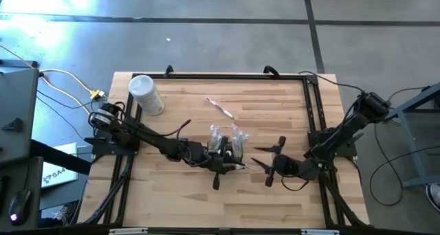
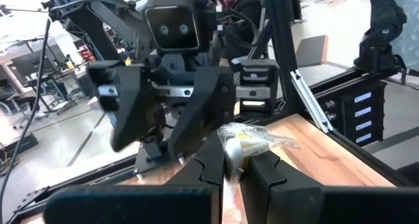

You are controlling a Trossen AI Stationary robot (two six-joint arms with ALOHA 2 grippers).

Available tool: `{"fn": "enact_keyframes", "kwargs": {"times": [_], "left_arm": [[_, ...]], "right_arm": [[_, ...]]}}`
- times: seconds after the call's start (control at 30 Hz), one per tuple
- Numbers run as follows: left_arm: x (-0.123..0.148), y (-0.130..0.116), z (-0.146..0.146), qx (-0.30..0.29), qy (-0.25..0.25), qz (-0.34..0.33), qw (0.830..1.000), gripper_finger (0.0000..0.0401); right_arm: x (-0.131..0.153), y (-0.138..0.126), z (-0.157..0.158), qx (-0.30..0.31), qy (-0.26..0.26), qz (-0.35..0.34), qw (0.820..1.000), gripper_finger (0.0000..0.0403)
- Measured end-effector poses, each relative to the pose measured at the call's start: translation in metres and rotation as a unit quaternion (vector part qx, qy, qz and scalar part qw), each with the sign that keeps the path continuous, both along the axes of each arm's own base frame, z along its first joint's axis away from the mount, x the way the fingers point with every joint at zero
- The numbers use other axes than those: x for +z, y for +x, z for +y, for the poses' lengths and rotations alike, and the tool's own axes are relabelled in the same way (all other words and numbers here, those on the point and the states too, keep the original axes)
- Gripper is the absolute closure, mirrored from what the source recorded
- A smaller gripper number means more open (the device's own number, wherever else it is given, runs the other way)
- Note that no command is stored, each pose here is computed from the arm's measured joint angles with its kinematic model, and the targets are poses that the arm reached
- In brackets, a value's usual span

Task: Pick & Place toothbrushing station
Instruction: Put the orange toothbrush into the black wire organizer

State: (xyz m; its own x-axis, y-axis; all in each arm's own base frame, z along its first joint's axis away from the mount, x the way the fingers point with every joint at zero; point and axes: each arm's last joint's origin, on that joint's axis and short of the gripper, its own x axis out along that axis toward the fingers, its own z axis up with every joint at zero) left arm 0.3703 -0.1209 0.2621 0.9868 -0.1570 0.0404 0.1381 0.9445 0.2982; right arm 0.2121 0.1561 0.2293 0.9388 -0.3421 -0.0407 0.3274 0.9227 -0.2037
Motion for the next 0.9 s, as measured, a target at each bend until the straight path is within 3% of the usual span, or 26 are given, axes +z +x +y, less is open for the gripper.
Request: {"fn": "enact_keyframes", "kwargs": {"times": [0.13,0.23,0.43,0.6,0.9], "left_arm": [[0.002,-0.001,0.001,0.012,-0.001,0.000,1.000,0.0384],[0.008,-0.006,-0.001,0.040,-0.004,-0.003,0.999,0.0384],[0.026,-0.024,-0.016,0.074,-0.012,-0.012,0.997,0.0384],[0.036,-0.043,-0.032,0.125,-0.016,0.007,0.992,0.0384],[0.058,-0.084,-0.046,0.195,-0.118,0.031,0.973,0.0384]], "right_arm": [[0.003,-0.012,0.007,-0.039,0.002,-0.008,0.999,0.0162],[0.011,-0.022,0.010,-0.043,0.027,-0.027,0.998,0.0141],[0.026,-0.042,0.012,-0.028,0.032,-0.032,0.999,0.0146],[0.023,-0.048,0.009,-0.039,-0.004,-0.006,0.999,0.0160],[0.015,-0.044,0.000,-0.069,-0.060,0.031,0.995,0.0171]]}}
